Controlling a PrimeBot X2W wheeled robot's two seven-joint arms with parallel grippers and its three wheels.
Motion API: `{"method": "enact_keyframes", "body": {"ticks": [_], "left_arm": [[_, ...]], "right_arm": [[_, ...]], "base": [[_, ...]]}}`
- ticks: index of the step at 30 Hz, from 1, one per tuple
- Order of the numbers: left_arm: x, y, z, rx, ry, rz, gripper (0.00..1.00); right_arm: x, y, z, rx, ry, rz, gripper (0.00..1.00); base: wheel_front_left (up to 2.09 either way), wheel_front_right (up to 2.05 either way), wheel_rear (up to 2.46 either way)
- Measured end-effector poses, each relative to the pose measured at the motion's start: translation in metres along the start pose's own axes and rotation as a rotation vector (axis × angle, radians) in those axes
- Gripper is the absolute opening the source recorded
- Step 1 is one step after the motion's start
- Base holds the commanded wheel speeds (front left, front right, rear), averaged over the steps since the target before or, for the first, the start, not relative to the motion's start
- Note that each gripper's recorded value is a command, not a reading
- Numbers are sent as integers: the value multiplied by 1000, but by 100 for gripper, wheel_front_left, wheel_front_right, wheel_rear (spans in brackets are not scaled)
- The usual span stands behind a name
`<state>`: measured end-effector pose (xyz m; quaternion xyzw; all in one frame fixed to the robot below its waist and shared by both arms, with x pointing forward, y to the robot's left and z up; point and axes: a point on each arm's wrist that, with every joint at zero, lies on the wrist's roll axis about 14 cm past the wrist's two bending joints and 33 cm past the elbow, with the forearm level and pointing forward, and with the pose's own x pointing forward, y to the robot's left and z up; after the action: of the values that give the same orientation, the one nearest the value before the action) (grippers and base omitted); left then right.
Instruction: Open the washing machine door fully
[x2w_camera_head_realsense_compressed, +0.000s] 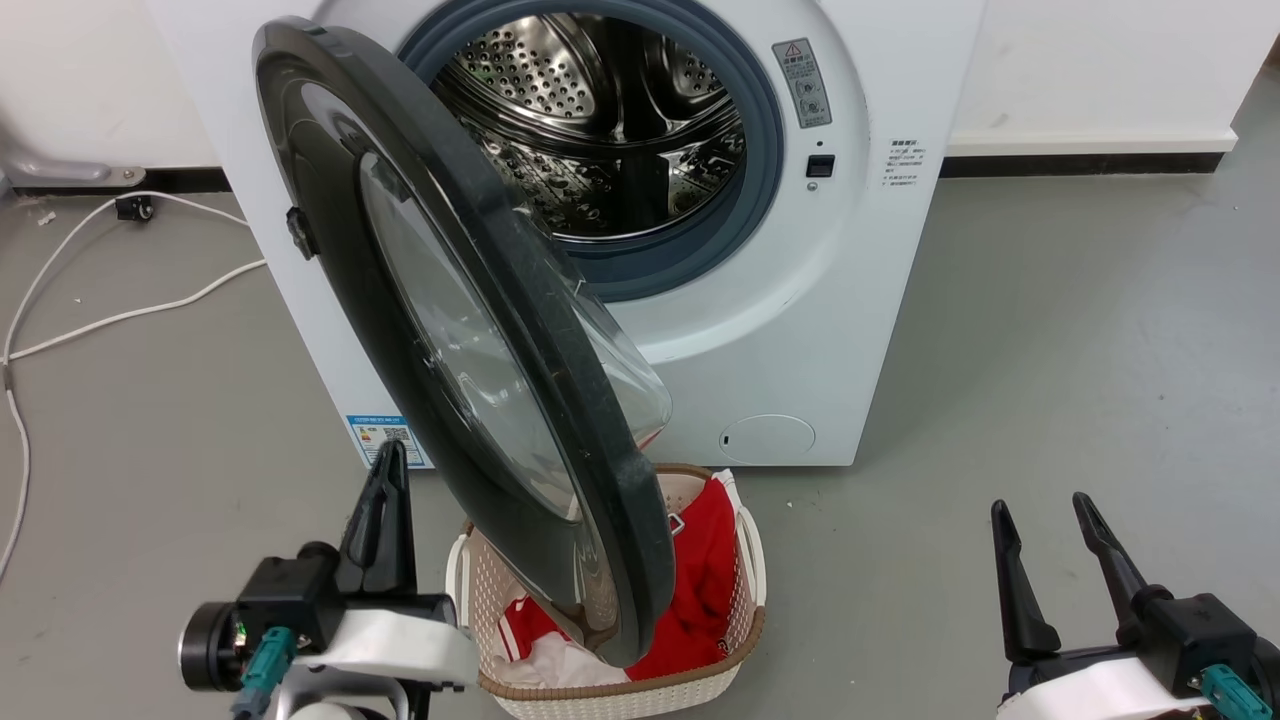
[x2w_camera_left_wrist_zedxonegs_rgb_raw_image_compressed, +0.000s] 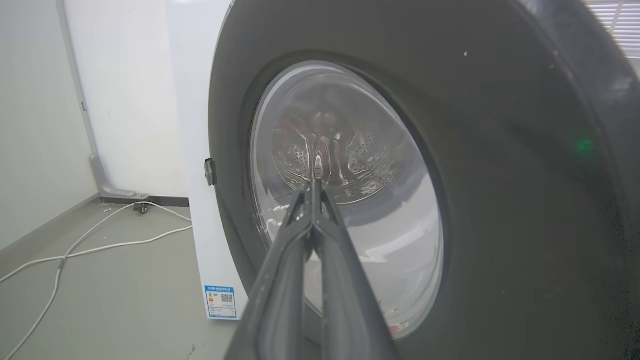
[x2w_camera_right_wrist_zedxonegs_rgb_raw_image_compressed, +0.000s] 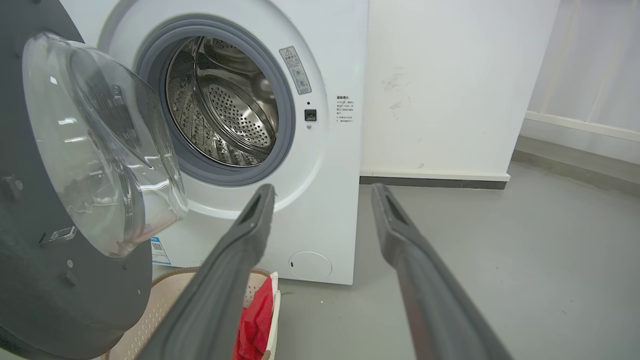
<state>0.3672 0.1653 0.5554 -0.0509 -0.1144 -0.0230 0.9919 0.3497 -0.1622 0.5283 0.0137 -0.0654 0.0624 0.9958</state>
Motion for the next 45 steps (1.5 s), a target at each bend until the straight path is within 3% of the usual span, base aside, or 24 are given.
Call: {"method": "enact_keyframes", "body": {"ticks": [16, 26, 34, 45], "left_arm": [[1, -8, 159, 54, -500, -15, 0], [-23, -63, 208, -7, -669, -206, 0], [-33, -122, 195, -105, -575, -422, 0], [-56, -179, 103, -140, -161, -634, 0]], "right_arm": [[-3, 0, -1, 10, 0, -1, 100], [-5, 0, -2, 18, 4, -3, 100], [-6, 0, -4, 22, 11, -5, 100], [-6, 0, -10, 31, 29, -6, 100]], "base": [[0, 0, 0], [0, 0, 0], [0, 0, 0], [0, 0, 0]]}}
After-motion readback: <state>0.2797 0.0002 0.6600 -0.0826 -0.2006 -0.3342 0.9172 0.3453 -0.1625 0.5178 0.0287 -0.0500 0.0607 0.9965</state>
